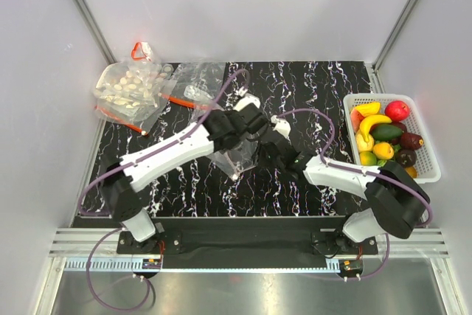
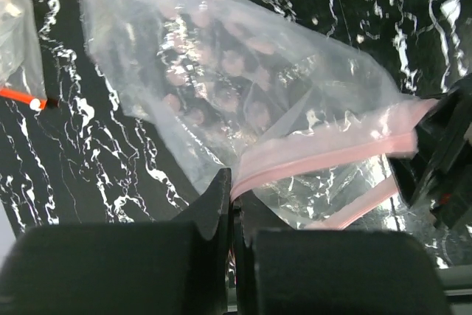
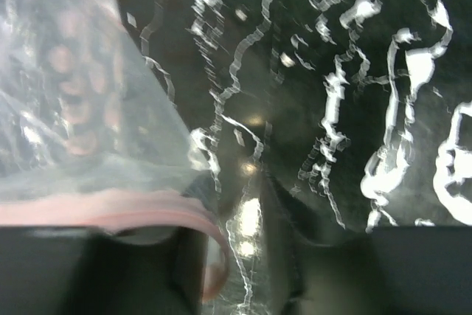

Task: Place the food in the zip-top bag and seal the zipper
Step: Open the zipper of the food storage bag at the center of the board.

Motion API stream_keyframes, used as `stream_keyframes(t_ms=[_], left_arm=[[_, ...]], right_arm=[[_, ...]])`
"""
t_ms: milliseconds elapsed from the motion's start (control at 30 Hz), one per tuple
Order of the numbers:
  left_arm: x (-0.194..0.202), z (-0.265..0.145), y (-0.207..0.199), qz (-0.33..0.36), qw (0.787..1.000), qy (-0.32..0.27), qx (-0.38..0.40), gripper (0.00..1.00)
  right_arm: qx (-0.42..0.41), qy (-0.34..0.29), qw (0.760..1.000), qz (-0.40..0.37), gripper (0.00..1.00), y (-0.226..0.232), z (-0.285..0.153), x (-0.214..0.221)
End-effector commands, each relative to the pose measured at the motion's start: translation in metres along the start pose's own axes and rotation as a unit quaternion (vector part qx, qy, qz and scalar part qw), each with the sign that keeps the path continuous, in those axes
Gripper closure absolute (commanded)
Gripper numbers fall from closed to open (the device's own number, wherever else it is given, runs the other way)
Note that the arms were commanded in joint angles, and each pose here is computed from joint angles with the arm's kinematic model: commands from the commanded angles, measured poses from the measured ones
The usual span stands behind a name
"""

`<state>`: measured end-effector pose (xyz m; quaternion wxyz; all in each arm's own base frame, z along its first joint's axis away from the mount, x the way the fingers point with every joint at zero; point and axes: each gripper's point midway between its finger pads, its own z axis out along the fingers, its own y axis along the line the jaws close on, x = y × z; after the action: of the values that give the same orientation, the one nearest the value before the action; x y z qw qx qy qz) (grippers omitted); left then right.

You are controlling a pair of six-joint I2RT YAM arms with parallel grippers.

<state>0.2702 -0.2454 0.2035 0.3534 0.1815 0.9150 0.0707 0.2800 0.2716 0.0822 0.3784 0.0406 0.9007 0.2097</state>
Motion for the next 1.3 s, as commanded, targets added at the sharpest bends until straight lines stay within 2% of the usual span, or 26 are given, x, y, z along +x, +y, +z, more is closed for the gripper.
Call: stream_keyframes(t_ms=[0,100,233,267,300,367,400,500,600,700,800,833,867,1067,1167,1200,1267], left_arm=[[-0.012,0.001,-0.010,0.023,1.000,-0.012,-0.004,1.00],[-0.015,0.006,-0.025,0.036,0.999,-0.007,0.009,1.00],[-0.016,0.008,-0.034,0.039,0.999,-0.005,0.024,1.00],[-0.015,0.009,-0.034,0.038,0.999,-0.005,0.024,0.99],[-0.015,0.008,-0.034,0.034,0.999,-0.008,0.026,0.93],[-0.011,0.007,-0.033,0.032,0.999,-0.010,0.027,0.81],[-0.012,0.007,-0.034,0.029,0.999,-0.015,0.029,0.71],[-0.007,0.005,-0.037,0.024,0.999,-0.021,0.038,0.58],[-0.004,0.006,-0.041,0.021,0.998,-0.026,0.045,0.49],[0.000,0.009,-0.044,0.020,0.998,-0.023,0.045,0.48],[0.001,0.008,-0.045,0.020,0.999,-0.022,0.041,0.49],[0.000,0.006,-0.045,0.019,0.999,-0.023,0.042,0.55],[0.002,0.004,-0.043,0.021,0.999,-0.019,0.038,0.57],[0.007,-0.017,-0.039,0.020,0.999,-0.022,0.033,0.58],[0.008,-0.024,-0.034,0.023,0.999,-0.025,0.025,0.75],[0.008,-0.024,-0.031,0.023,0.999,-0.027,0.016,0.91],[0.009,-0.024,-0.025,0.026,0.999,-0.025,0.000,1.00]], right_arm=[[-0.030,-0.030,0.999,0.021,0.49,0.007,-0.011,-0.014],[-0.044,-0.044,0.998,0.013,0.49,0.008,-0.018,-0.019],[-0.060,-0.049,0.997,-0.003,0.88,0.012,-0.026,-0.023],[-0.061,-0.049,0.997,-0.004,0.90,0.013,-0.026,-0.024],[-0.064,-0.052,0.997,-0.002,0.91,0.015,-0.028,-0.027],[-0.072,-0.054,0.996,0.005,0.97,0.018,-0.032,-0.028],[-0.075,-0.054,0.996,0.007,1.00,0.019,-0.033,-0.029],[-0.091,-0.055,0.994,0.015,1.00,0.025,-0.038,-0.031],[-0.106,-0.057,0.993,0.022,1.00,0.031,-0.043,-0.034],[-0.113,-0.056,0.992,0.024,1.00,0.034,-0.047,-0.036],[-0.108,-0.054,0.992,0.026,1.00,0.034,-0.048,-0.037],[-0.104,-0.056,0.993,0.027,1.00,0.033,-0.048,-0.039],[-0.100,-0.055,0.993,0.026,1.00,0.032,-0.047,-0.038],[-0.081,-0.038,0.995,0.032,1.00,0.027,-0.040,-0.031],[-0.081,-0.036,0.995,0.033,1.00,0.027,-0.039,-0.029],[-0.081,-0.036,0.995,0.033,1.00,0.026,-0.038,-0.028],[-0.079,-0.035,0.996,0.028,1.00,0.026,-0.037,-0.028]])
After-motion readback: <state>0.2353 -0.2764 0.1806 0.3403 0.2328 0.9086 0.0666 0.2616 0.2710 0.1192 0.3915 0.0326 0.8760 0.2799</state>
